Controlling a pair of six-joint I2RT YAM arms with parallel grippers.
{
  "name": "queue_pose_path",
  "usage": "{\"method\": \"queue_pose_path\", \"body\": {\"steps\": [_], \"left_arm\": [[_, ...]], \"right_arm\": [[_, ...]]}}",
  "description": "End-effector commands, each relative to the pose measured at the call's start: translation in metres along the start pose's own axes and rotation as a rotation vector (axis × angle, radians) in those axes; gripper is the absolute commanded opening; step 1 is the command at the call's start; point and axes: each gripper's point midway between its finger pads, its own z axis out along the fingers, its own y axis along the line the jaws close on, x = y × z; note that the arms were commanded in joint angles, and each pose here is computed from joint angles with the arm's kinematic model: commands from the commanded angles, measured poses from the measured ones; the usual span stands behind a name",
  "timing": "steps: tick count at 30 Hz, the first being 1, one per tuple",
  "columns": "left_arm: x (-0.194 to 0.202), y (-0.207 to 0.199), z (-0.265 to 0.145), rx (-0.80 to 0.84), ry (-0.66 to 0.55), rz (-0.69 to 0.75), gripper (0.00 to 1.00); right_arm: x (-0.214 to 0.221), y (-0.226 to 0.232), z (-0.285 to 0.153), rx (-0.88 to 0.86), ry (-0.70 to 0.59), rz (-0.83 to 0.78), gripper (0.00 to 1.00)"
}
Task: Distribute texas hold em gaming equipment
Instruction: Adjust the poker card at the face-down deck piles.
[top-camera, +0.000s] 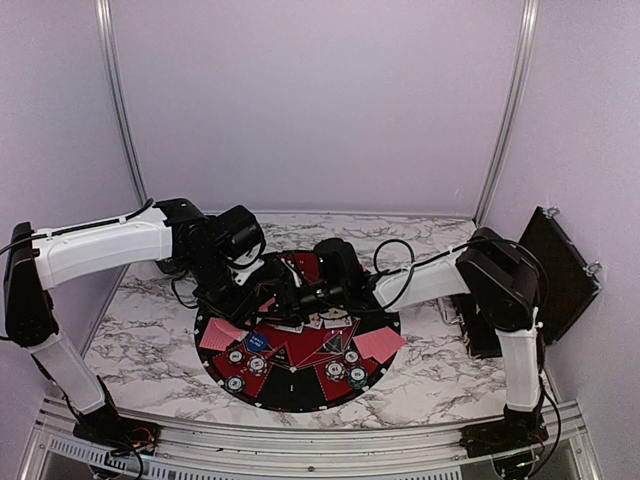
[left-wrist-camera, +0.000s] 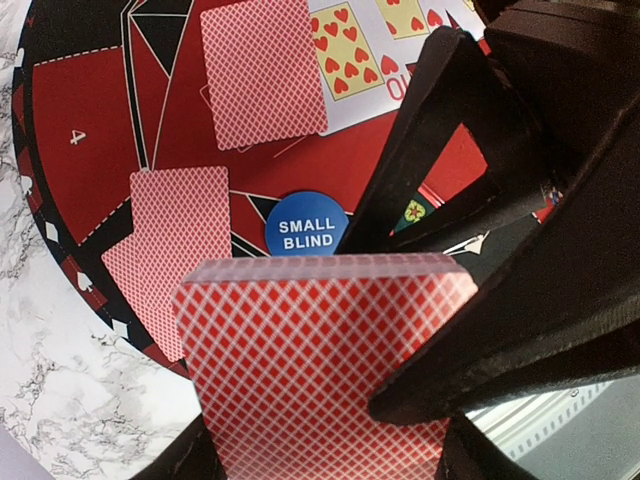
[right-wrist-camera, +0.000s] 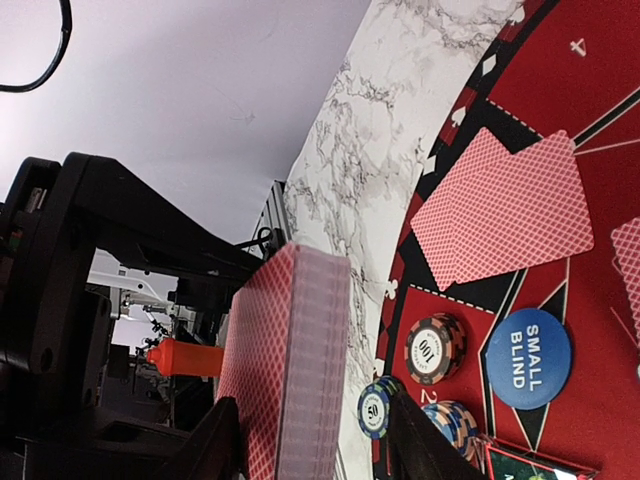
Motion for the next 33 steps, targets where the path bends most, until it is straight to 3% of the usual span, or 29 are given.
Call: {"method": "queue_pose_path", "body": {"steps": [1, 10, 17, 23, 33], "left_arm": [[-0.004, -0.004, -0.016, 0.021, -0.030, 0.017, 0.53], [-0.003, -0.004, -0.015, 0.019, -0.029, 0.019, 0.53], [-0.003, -0.004, -0.013, 0.019, -0.024, 0.019, 0.53], [-0.003, -0.004, -0.012, 0.019, -0.019, 0.017, 0.53], [-0.004, -0.005, -0.012, 0.022, -0.017, 0.018, 0.53]], "right_arm": [[-0.009, -0.037, -0.016, 0.120, -0.043, 0.057, 0.47], [-0.015, -0.037, -0.027, 0.126, -0.068, 0.060, 0.43], [-0.019, -0.002, -0.030, 0.001, -0.078, 0.046, 0.47], [-0.012, 0.033, -0.018, -0.098, -0.048, 0.026, 0.49], [0.000, 0.034, 0.001, -0.143, -0.016, 0.064, 0.48]]}}
